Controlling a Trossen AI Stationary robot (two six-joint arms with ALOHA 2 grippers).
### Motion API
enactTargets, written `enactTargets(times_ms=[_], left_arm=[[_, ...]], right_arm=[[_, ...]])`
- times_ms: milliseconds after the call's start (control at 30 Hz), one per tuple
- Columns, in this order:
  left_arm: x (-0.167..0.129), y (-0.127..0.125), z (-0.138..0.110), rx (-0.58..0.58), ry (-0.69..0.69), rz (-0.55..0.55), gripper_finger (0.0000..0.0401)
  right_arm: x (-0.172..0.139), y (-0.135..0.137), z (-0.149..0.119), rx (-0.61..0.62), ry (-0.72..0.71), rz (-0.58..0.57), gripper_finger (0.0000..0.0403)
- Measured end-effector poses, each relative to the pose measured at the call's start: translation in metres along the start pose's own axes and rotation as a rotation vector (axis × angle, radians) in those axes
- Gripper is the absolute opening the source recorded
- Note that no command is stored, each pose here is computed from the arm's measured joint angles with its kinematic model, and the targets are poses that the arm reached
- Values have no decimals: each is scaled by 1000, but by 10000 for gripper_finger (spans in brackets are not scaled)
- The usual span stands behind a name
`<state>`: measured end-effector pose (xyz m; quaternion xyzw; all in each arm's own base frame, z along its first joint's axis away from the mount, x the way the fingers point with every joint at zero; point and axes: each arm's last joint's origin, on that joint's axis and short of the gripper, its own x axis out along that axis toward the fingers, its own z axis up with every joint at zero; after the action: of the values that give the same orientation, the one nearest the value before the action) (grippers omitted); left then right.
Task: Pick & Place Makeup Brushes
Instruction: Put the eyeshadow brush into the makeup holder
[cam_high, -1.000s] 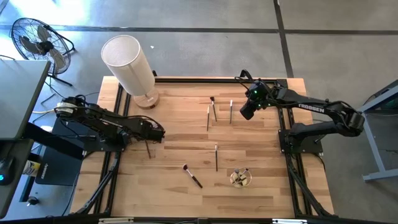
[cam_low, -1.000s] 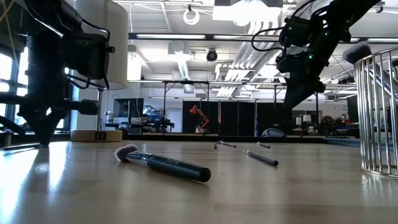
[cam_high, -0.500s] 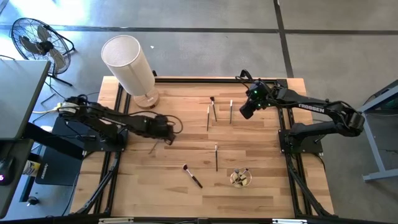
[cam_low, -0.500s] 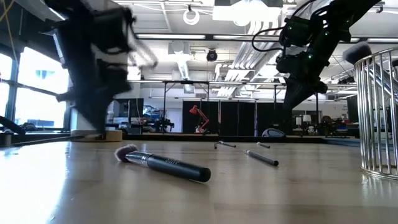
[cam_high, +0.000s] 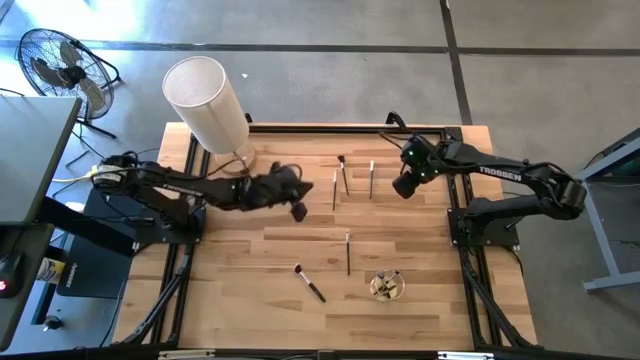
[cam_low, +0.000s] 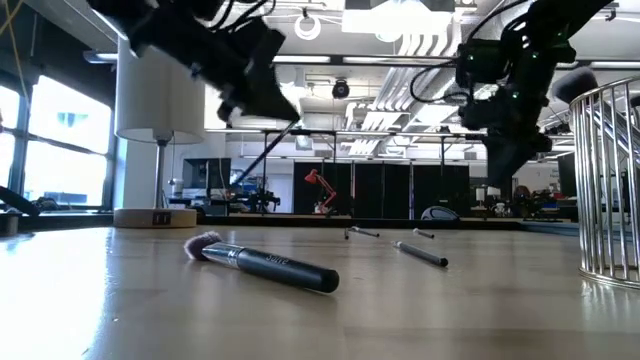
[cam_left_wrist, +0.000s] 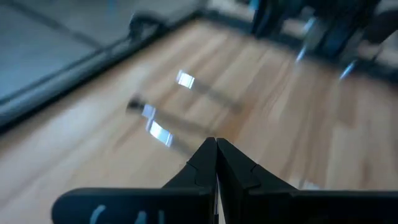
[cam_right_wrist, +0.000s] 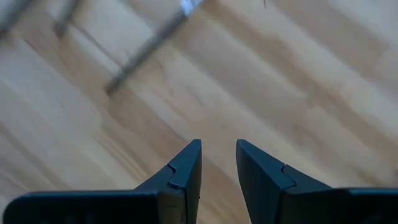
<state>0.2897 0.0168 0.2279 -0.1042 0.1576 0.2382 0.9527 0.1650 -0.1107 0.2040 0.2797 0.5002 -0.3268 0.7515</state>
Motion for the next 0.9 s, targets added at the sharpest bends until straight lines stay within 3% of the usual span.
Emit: enactTargets(times_ms=[167,267,533,900], left_arm=[[1,3,32,-14,-262,-177,0],[-6,-9,44,17,-378,-253,0],[3,-87,82,164,-453,-293,0],[53,-172,116,132,-554,-455,0]], right_arm=[[10,-3,-18,3,72,56,94],[18,-6,-32,4,70,123,94],[23,-7,-57,39,-37,376,94],[9,-1,-67,-28,-131,409,94]])
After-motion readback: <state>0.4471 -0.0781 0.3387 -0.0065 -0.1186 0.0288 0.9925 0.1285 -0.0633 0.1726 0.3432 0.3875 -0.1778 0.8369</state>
